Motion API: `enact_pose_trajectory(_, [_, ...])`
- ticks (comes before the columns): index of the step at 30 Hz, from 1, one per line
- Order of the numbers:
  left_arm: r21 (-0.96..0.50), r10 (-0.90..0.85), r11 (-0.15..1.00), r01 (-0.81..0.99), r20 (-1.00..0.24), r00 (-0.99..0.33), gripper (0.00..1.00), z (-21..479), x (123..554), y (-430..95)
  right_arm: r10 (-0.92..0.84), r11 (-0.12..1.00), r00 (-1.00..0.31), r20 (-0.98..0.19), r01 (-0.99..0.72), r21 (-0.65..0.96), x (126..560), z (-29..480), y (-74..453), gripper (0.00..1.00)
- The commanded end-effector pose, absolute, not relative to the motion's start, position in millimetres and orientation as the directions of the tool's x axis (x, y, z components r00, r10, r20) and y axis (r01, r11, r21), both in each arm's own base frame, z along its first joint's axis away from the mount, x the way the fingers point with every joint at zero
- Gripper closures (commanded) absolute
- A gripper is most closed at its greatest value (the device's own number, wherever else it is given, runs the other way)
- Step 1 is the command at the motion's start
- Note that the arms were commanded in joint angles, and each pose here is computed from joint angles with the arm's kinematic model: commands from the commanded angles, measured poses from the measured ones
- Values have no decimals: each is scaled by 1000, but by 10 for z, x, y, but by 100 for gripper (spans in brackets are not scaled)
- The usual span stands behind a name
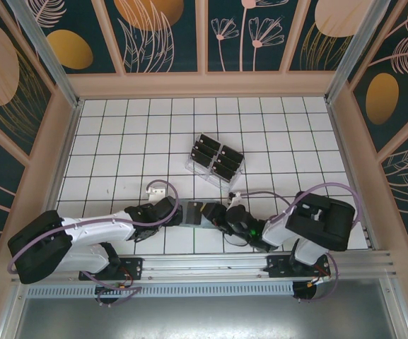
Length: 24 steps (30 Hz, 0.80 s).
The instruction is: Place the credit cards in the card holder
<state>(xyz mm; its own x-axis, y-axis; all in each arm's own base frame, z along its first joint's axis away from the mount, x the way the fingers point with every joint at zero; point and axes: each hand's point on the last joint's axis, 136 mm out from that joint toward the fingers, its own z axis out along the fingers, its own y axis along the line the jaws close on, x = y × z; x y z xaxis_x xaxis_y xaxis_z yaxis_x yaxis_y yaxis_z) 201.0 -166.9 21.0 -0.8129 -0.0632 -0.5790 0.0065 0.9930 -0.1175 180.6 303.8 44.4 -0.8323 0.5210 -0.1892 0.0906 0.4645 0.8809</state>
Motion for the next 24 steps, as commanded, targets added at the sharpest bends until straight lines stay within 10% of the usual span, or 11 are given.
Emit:
enact_pose_trajectory(1, [-128, -55, 991, 25, -587, -807, 1, 321, 2033, -1733, 440, 694, -849, -291, 116, 711, 1785, -34, 2624, 56])
enact_pose_trajectory(24, [-125, -48, 992, 28, -568, -822, 1, 160, 1998, -1734, 256, 761, -861, -440, -101, 640, 1938, 415, 2971, 75])
